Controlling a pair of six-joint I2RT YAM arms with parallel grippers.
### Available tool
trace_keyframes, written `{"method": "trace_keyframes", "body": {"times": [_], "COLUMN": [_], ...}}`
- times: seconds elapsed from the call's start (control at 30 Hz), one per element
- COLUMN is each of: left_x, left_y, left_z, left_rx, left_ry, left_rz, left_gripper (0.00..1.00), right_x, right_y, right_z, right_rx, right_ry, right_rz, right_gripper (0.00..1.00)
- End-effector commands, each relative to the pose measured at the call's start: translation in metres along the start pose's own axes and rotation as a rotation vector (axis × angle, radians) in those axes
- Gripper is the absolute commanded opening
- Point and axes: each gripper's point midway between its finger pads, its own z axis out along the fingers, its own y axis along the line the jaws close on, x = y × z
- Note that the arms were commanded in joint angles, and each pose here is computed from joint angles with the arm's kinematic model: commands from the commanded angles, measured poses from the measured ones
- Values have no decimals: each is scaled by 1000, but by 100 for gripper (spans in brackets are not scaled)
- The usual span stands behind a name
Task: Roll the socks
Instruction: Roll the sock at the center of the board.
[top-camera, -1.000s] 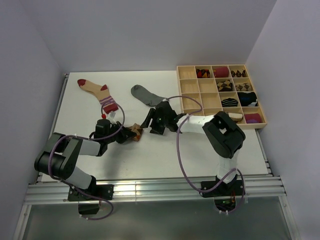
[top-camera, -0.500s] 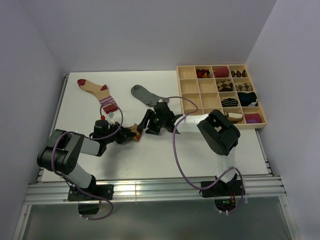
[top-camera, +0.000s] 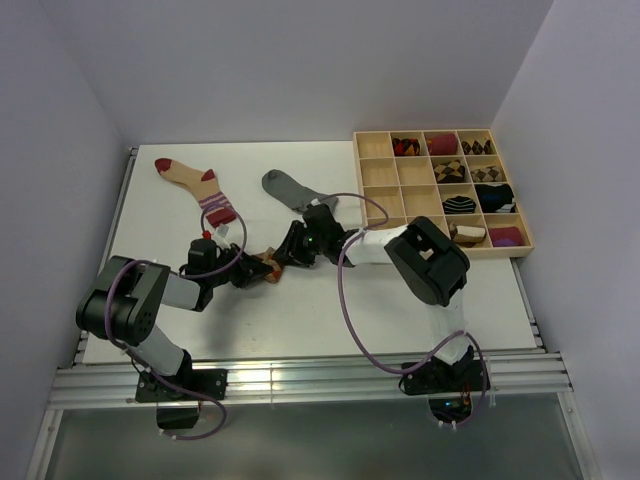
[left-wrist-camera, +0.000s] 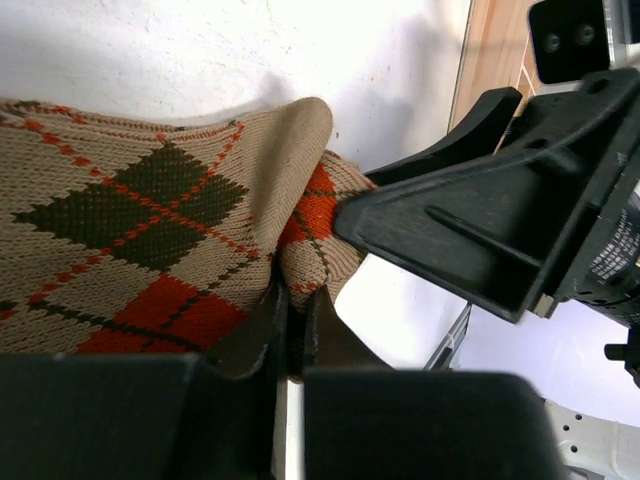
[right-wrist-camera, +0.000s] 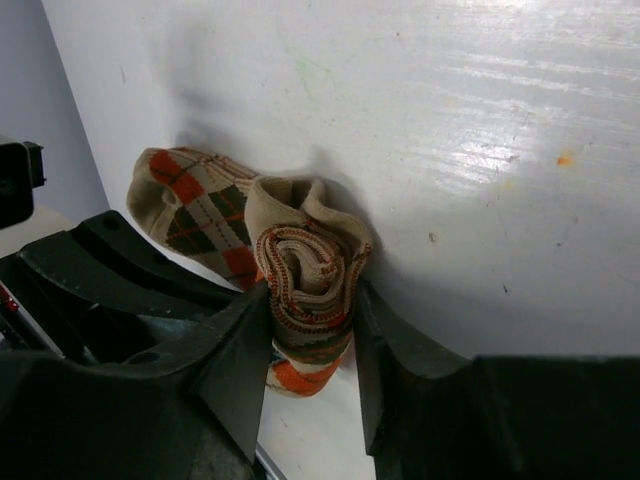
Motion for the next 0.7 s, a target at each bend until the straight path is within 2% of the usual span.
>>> {"method": "trace_keyframes", "body": {"times": [0.0, 0.07, 0.1, 0.2, 0.4, 0.5, 0.67], "left_x": [33, 33, 33, 28, 3, -3, -17], "left_y": [57, 56, 56, 52, 26, 9, -26], "left_z": [-8, -7, -7, -7, -8, -9, -10], "left_rx": [-212, -205, -204, -205, -220, -236, -306], "left_ry": [90, 93, 94, 89, 11, -32, -176], "left_rz": [-79, -70, -64, -29, 120, 237, 513], "left_gripper": [8, 14, 22, 34, 52, 53, 54], "right_x": [-1, 0, 1, -2, -16, -21, -22], "right_y": [4, 1, 0, -4, -22, -35, -47], "right_z": [10, 12, 11, 5, -19, -27, -41], "right_rx": [-9, -2, 0, 21, 115, 183, 269], "right_ry": [2, 4, 6, -7, -70, -95, -116], "right_rz": [-34, -32, -32, -34, -24, -16, 10], "right_gripper": [41, 33, 19, 0, 0, 0, 0]}}
